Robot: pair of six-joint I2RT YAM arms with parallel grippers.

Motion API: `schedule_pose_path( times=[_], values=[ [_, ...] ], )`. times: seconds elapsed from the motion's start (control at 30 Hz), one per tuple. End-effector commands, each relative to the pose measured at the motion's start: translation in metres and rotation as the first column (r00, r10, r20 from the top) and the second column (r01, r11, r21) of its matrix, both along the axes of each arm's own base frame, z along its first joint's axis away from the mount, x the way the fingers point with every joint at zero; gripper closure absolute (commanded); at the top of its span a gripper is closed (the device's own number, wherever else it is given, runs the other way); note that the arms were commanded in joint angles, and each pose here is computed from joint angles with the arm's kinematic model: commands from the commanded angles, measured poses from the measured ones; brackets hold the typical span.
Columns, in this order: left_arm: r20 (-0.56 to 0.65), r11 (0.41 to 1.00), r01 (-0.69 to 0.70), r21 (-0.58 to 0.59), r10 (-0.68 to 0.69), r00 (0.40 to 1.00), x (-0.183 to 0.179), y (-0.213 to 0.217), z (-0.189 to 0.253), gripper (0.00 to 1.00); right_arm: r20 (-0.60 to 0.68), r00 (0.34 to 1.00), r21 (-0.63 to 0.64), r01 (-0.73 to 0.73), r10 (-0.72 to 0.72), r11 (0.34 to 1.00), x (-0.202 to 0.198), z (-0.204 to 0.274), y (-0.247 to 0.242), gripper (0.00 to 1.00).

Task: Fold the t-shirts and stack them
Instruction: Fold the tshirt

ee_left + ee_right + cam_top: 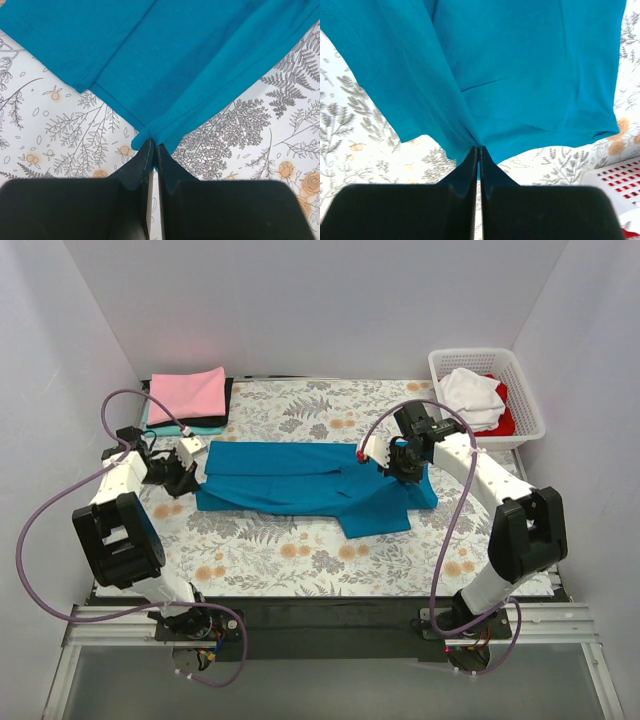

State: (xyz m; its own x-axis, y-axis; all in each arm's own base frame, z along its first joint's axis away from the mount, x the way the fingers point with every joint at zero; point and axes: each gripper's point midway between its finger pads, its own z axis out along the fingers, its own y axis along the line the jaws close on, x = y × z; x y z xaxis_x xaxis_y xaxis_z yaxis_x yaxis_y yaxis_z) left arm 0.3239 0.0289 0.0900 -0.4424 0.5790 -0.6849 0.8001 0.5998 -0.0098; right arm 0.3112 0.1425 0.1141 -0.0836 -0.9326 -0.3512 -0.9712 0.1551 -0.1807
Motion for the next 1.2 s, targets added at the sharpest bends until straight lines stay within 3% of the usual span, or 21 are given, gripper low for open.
schedule_pose_path(
  times=[0.0, 0.57, 1.17],
  values=[
    [0.062, 1.0, -0.002, -0.016, 0.003, 0.998, 0.019, 0.003, 0.015, 1.0, 0.018, 0.998, -0.005, -0.055, 0.055, 0.998, 0.019, 0.011, 0.0, 0.99],
    [-0.028, 0.997, -0.076, -0.016, 0.075, 0.997, 0.064, 0.003, -0.005, 1.0, -0.043, 0.999, -0.006, -0.018, 0.017, 1.0, 0.07, -0.013, -0.014, 0.99],
    [-0.087, 0.995, -0.088, 0.037, 0.091, 0.992, 0.092, -0.006, -0.031, 1.0, -0.105, 0.994, -0.016, 0.016, -0.018, 1.0, 0.083, -0.04, -0.017, 0.99]
  ],
)
